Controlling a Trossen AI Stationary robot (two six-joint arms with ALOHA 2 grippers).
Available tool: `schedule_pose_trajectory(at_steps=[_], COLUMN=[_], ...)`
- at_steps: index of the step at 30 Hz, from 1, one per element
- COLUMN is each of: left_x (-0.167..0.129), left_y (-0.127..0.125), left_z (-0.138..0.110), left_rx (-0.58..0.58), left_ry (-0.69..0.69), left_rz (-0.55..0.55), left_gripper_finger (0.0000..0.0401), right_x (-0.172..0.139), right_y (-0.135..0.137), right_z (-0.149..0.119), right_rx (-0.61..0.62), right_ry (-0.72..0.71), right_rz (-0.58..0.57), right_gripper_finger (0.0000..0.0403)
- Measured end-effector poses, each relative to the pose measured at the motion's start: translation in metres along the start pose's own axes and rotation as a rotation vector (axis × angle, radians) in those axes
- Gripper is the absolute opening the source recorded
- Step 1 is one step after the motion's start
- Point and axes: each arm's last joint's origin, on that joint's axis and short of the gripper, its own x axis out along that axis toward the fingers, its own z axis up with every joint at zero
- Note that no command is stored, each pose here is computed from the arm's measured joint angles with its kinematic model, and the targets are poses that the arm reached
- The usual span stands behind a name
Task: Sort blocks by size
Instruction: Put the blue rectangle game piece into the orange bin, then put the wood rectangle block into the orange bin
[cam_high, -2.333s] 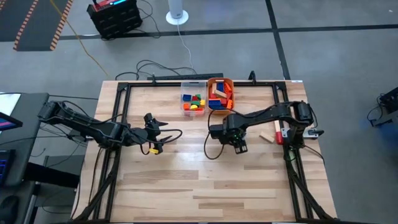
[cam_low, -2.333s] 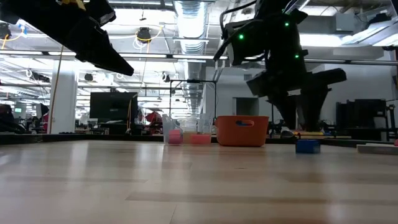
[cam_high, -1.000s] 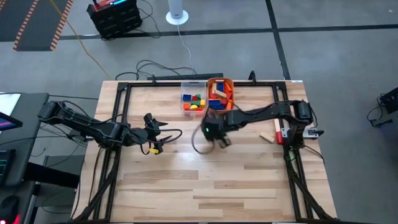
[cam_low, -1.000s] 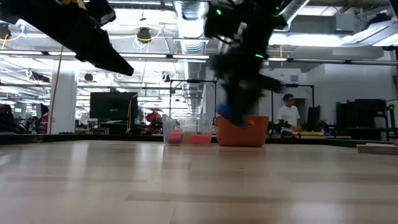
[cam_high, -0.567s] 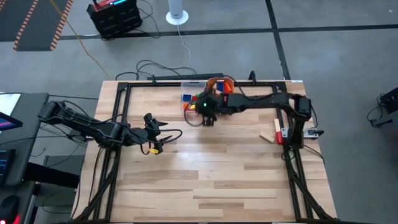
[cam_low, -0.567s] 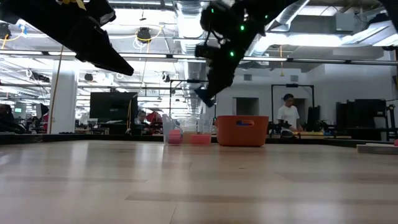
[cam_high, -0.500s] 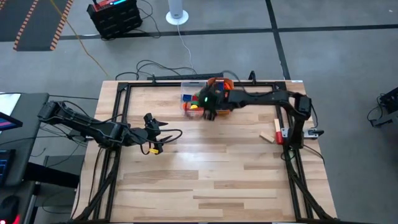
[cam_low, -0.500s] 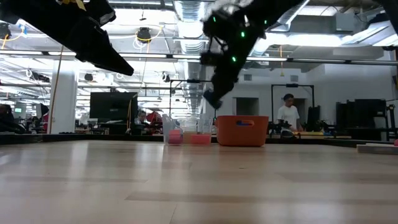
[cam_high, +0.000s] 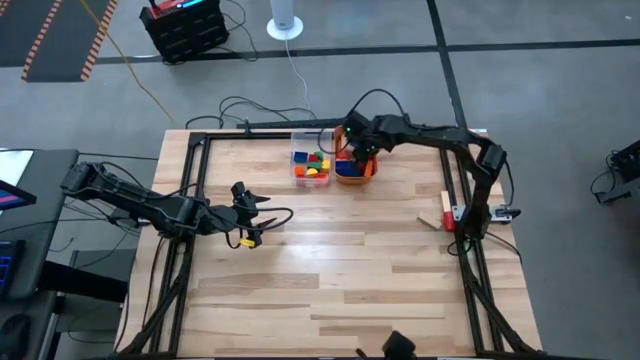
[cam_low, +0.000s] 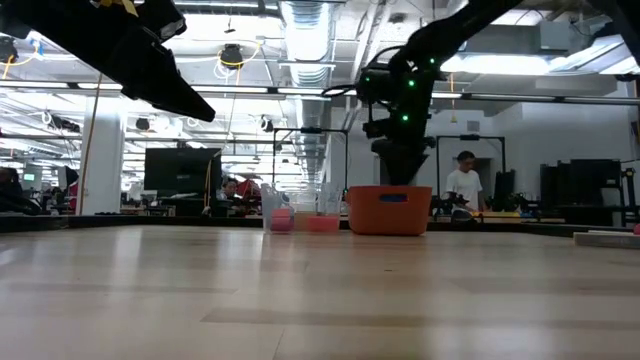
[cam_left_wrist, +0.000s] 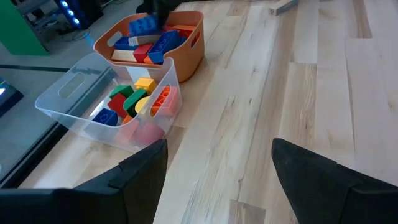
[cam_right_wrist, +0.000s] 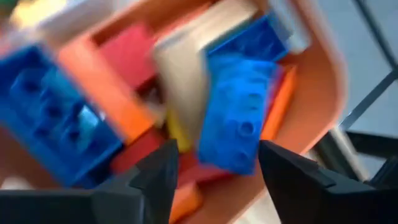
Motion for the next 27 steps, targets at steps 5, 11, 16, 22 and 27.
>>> schedule_pose_trajectory(at_steps=[5, 11, 16, 22, 27], left_x=[0.0, 0.0, 0.0, 0.0, 0.0], left_y=[0.0, 0.0, 0.0, 0.001, 0.0], left_z=[0.0, -0.001, -0.003, -0.005, -0.004], left_rx=[0.001, 0.003, -0.002, -0.013, -0.012], left_ry=[0.002, 0.005, 0.022, 0.048, 0.039], left_rz=[0.0, 0.001, 0.002, 0.005, 0.004], left_gripper_finger=[0.028, 0.028, 0.028, 0.028, 0.028], right_x=[-0.026, -0.071, -0.071, -0.038, -0.019], right_y=[0.002, 0.007, 0.026, 0.047, 0.047], right_z=[-0.019, -0.053, -0.09, -0.137, -0.17], right_rx=[-0.059, -0.035, -0.077, -0.124, -0.122], right_ry=[0.122, 0.325, 0.513, 0.699, 0.839], right_rz=[0.007, 0.005, 0.053, 0.125, 0.143], right_gripper_finger=[0.0263, 0.0264, 0.0265, 0.0265, 0.0265])
